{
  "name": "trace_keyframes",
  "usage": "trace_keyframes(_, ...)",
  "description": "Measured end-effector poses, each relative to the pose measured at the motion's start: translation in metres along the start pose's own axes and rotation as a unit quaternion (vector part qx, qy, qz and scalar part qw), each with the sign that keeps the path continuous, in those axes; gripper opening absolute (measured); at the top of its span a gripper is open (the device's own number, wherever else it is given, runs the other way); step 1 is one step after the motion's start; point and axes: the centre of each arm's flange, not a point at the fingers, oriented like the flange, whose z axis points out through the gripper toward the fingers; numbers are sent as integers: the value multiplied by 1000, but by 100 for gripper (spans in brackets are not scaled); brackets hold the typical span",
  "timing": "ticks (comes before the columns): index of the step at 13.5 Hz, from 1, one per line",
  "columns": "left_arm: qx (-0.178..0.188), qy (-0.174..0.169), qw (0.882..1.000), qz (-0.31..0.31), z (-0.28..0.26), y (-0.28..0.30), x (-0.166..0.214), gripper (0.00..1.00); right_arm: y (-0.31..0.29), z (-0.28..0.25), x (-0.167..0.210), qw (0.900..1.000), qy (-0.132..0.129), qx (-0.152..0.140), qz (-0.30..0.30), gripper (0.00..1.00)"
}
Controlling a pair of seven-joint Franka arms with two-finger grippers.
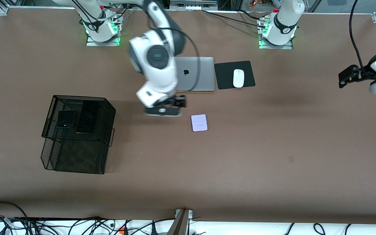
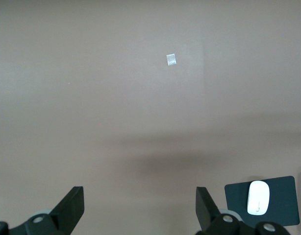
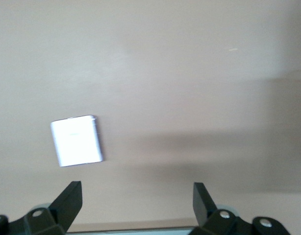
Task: Place phones with both arms
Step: 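Grasp the white phone with the right gripper and carry it to the basket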
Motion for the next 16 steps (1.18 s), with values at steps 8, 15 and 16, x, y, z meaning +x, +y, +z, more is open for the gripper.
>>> trace_keyframes(8, -23, -5, 1000, 4, -5, 10, -9, 100, -82, 130, -46, 990, 82, 32, -114, 100)
trace_keyframes(15, -23, 4, 1000, -10, -12, 10, -29, 100, -75, 173, -41, 987, 102, 32, -120, 100)
trace_keyframes(16, -23, 5, 1000, -9, -13, 12, -29, 100, -75, 180, -43, 987, 102, 31, -121, 100)
